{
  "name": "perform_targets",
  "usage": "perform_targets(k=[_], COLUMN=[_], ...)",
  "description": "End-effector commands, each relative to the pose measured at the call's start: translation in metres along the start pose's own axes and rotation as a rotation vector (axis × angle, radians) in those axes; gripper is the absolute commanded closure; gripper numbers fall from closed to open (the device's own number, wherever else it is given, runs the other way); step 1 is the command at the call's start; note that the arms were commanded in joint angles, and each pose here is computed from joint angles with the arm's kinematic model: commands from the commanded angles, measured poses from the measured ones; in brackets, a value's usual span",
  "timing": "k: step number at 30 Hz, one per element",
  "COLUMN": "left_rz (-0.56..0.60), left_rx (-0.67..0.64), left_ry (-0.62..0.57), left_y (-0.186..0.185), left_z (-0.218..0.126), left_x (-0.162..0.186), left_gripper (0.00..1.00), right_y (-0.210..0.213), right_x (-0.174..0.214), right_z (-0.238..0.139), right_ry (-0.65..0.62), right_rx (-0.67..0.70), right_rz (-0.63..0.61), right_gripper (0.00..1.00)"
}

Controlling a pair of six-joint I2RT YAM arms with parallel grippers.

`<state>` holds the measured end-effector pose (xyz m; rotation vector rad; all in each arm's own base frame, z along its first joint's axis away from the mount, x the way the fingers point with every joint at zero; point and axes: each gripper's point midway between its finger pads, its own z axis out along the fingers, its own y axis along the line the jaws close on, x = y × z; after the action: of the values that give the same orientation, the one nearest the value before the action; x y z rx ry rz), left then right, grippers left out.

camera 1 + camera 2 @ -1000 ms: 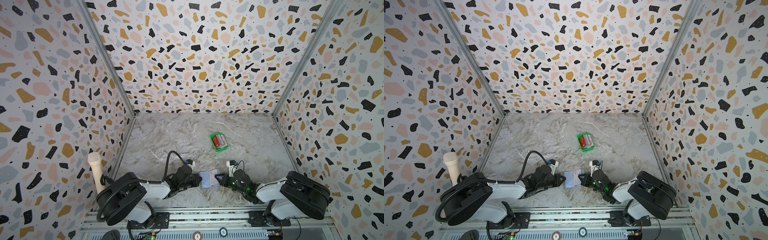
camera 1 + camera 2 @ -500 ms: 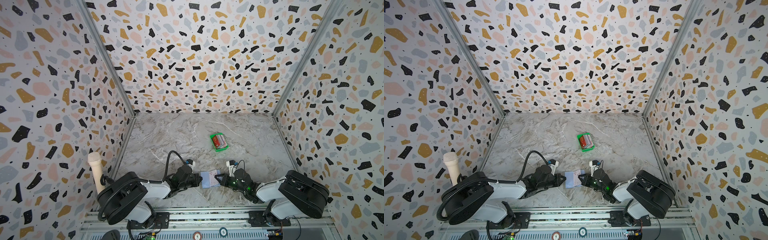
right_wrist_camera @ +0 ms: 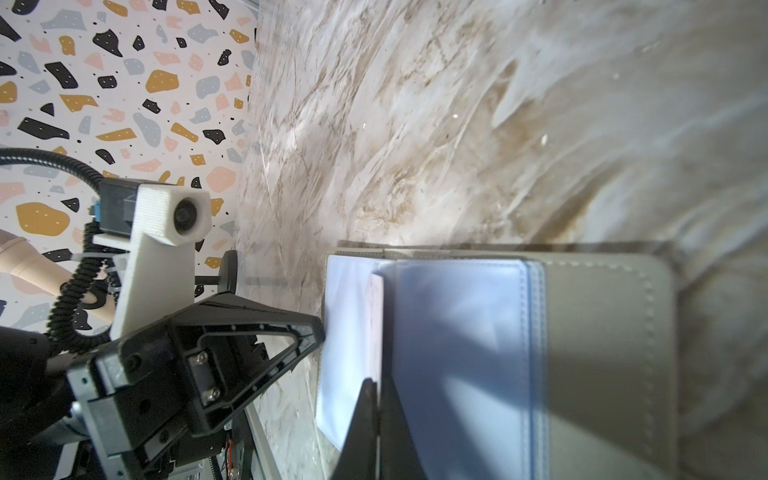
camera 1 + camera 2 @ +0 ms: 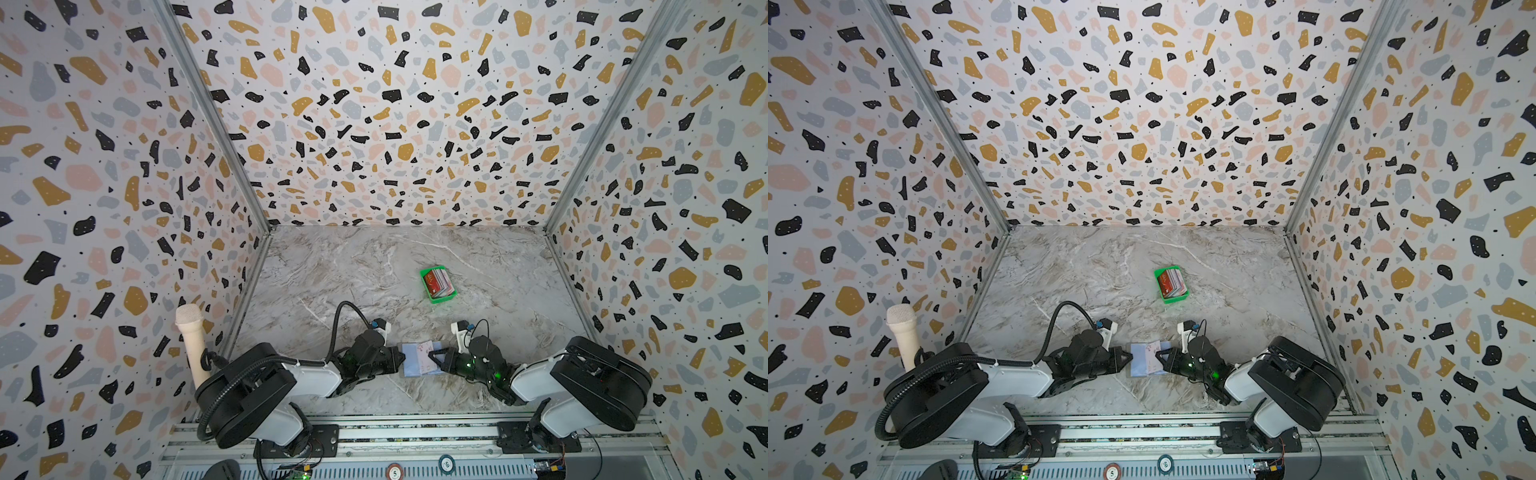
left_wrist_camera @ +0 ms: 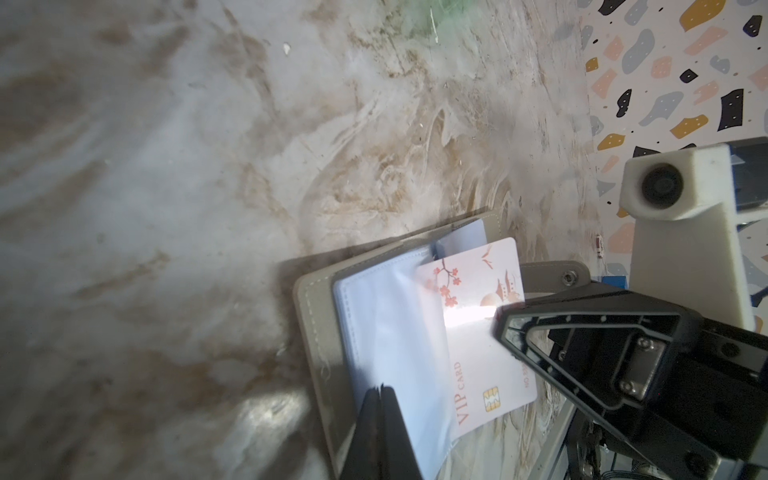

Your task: Put the credit cards into the card holder

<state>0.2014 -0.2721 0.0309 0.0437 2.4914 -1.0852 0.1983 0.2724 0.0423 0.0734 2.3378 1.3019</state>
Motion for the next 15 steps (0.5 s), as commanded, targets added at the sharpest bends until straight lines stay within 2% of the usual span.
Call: perform_targets(k=[1,11,15], left_rz=[-0.007,0.017,0.022], left_rx=[-0.016,-0.034,-0.039], left_ry=[0.044,-0.012,0.011], left_y=[0.009,0.006,0.009], left_z=[0.001,-0.011,-0.009], left_x=[0.014,0.001,0.006], left_gripper=[1.00,1.00,1.00], right_y=[-0.002,-0.016,-0.016], right_x=[0.008,0.017,0.017], right_z=[0.007,0.016,0.017], right_ry=[0.060,0.122,0.128], right_rx=[0.015,0.077,0.089], right_rz=[-0.016,0.008,-0.002], right_gripper=[1.00,1.00,1.00])
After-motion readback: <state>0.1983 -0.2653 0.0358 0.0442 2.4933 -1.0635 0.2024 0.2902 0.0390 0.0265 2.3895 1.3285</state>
